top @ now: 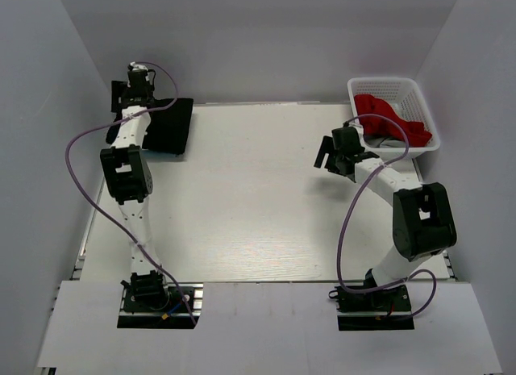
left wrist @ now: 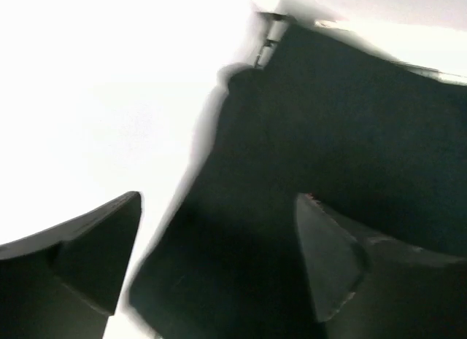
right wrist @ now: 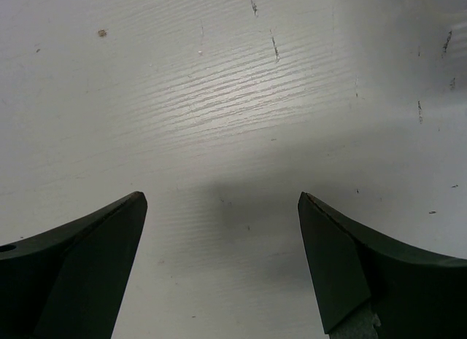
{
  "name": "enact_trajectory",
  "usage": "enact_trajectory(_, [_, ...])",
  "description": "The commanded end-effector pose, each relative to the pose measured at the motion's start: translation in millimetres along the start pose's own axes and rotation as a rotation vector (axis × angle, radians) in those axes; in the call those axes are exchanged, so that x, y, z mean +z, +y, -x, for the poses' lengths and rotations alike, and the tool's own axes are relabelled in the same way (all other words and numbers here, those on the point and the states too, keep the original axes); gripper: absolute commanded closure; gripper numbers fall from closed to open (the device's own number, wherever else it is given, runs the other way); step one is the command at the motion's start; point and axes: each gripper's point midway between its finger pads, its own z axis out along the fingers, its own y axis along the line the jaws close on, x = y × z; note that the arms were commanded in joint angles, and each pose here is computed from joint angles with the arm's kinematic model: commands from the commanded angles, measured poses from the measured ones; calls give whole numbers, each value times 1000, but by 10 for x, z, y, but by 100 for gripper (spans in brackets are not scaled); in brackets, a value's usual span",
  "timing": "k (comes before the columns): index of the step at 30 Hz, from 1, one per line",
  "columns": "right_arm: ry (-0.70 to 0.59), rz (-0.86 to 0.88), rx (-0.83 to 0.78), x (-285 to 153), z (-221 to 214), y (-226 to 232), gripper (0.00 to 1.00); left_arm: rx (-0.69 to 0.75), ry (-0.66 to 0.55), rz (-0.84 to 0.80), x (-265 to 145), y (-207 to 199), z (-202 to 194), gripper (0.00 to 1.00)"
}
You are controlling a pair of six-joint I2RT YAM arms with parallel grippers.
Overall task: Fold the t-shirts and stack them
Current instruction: Put the neatly folded tshirt into the corner of the board with the left arm
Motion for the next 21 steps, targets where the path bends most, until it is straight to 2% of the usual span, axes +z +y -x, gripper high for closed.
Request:
enact_trajectory(1, [-14, 3, 0, -4, 102, 47, 10, -97, -88, 206, -45, 537, 381, 0])
enact_trajectory(4, [-14, 47, 19, -53, 64, 107, 10, -105, -98, 212, -105, 597, 438, 0])
enact_trajectory(6, [-41, 87, 28, -157, 99, 140, 10, -138, -126, 171, -268, 583, 586, 0])
enact_trajectory(9, [-84, 133, 37, -302, 147, 170, 10, -172, -109, 104, -441, 502, 570, 0])
enact_trajectory(10, [-91, 148, 34, -312, 122, 179, 10, -200, -133, 71, -639, 538, 691, 0])
enact_trajectory(13, [-141, 232, 62, -506, 171, 261, 10, -288, -77, -104, -878, 305, 555, 0])
enact_trajectory(14, [-129, 249, 64, -527, 128, 271, 10, -369, -78, -149, -1125, 362, 616, 0])
enact_trajectory(15, [-124, 264, 70, -590, 51, 252, 10, -373, -39, -205, -1200, 253, 469, 0])
enact_trajectory(16, [-143, 288, 86, -624, 79, 292, 10, -376, -39, -356, -1375, 49, 468, 0])
enact_trajectory(17, [-136, 317, 79, -659, 28, 330, 10, -423, -58, -434, -1572, -105, 517, 0])
enact_trajectory(19, [-99, 346, 83, -732, -202, 280, 10, -451, -64, -618, -2096, -356, 289, 0])
enact_trajectory(20, [-79, 340, 84, -737, -313, 232, 10, -463, -30, -690, -2245, -678, -43, 0])
enact_trajectory(21, [-82, 350, 84, -823, -375, 191, 10, -505, -107, -746, -2660, -571, 43, 0])
